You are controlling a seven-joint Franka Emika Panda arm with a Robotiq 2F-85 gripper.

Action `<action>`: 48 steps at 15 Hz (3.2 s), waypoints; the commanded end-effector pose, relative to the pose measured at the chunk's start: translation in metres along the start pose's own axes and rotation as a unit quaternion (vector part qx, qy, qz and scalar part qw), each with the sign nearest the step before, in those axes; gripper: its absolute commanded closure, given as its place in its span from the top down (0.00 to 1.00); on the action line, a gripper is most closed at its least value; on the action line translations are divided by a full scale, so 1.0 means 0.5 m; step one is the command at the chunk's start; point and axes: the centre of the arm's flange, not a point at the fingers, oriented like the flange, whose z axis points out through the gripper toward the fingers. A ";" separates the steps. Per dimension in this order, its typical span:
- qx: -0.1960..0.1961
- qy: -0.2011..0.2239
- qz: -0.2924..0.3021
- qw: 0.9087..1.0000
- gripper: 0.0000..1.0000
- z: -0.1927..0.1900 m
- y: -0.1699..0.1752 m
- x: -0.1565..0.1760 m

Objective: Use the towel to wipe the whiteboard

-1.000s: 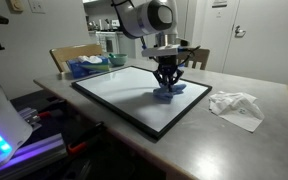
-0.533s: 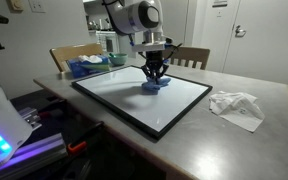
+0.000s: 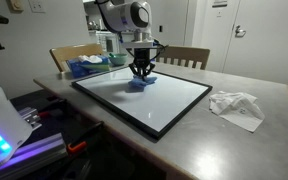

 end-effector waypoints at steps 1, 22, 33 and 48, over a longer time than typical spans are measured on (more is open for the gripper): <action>0.006 -0.008 -0.019 1.000 0.04 0.002 -0.027 0.037; 0.044 -0.060 0.047 0.996 0.04 -0.073 -0.209 0.148; 0.070 -0.049 0.029 0.996 0.04 -0.097 -0.313 0.235; 0.085 -0.046 -0.050 0.994 0.04 -0.079 -0.374 0.284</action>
